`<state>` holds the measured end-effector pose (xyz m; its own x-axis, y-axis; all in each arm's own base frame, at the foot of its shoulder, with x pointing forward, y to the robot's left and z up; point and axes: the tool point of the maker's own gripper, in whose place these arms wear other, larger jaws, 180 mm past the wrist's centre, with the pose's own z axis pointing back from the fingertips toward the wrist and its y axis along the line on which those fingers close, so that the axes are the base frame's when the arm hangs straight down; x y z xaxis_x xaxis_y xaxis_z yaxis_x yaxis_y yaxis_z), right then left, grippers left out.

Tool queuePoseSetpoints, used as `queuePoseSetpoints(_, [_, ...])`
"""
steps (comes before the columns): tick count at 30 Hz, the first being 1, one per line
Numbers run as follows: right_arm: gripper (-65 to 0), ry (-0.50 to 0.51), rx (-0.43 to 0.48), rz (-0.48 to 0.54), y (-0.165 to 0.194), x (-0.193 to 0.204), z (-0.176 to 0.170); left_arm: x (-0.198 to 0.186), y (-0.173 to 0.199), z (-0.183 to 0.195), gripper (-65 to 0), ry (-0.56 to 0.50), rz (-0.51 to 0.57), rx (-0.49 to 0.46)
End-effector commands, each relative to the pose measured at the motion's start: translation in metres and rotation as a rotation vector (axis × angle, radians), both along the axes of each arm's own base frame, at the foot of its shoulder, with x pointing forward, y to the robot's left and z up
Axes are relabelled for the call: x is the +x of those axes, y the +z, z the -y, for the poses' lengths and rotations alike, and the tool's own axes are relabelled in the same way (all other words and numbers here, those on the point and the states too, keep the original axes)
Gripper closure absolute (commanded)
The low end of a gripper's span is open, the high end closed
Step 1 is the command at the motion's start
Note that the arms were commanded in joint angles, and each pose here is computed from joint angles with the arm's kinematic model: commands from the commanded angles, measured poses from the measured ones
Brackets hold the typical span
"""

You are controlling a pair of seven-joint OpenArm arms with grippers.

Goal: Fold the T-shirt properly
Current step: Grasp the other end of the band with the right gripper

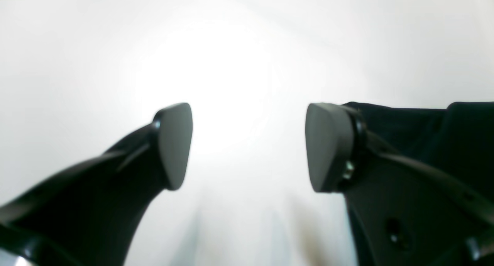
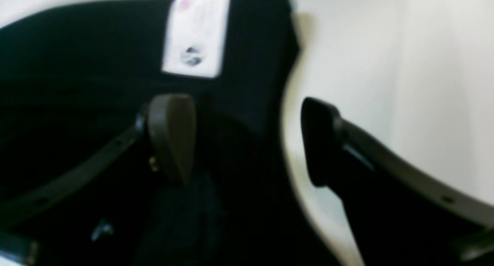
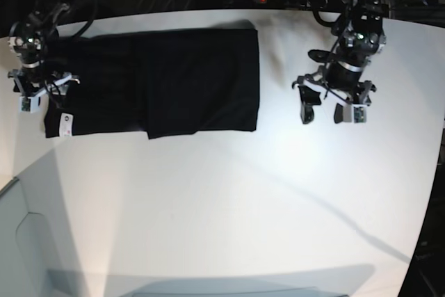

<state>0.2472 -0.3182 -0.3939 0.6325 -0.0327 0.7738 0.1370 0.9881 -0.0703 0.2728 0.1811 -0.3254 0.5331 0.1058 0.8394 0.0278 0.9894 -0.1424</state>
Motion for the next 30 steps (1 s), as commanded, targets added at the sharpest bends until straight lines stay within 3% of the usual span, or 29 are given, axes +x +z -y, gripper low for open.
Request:
queuePoseSetpoints(1, [-43.5,0.013,-0.01,0.032,0.008,0.005,0.005,0.004,0.011,-0.001,-44.1,-0.008,0.043,0.006])
queuePoseSetpoints(16, [-42.2,-0.002,0.095,-0.072,-0.039,-0.014,-0.005,0.001,0.002,-0.004,-44.1,-0.001,0.02,0.008])
queuePoseSetpoints(19, [-34.4,-0.002,0.097,-0.072,-0.04,-0.014,-0.006,0.0,0.001,-0.004,-44.1,-0.002,0.017,0.008])
queuePoseSetpoints(27, [-2.7,-0.001,0.096,-0.071,-0.039,-0.013,-0.006,-0.004,-0.002,-0.005,-44.1,0.0,0.006,0.013])
queuePoseSetpoints(30, [0.0,0.0,0.093,-0.067,-0.038,-0.012,-0.006,-0.004,-0.002,-0.005,-44.1,-0.001,0.003,0.013])
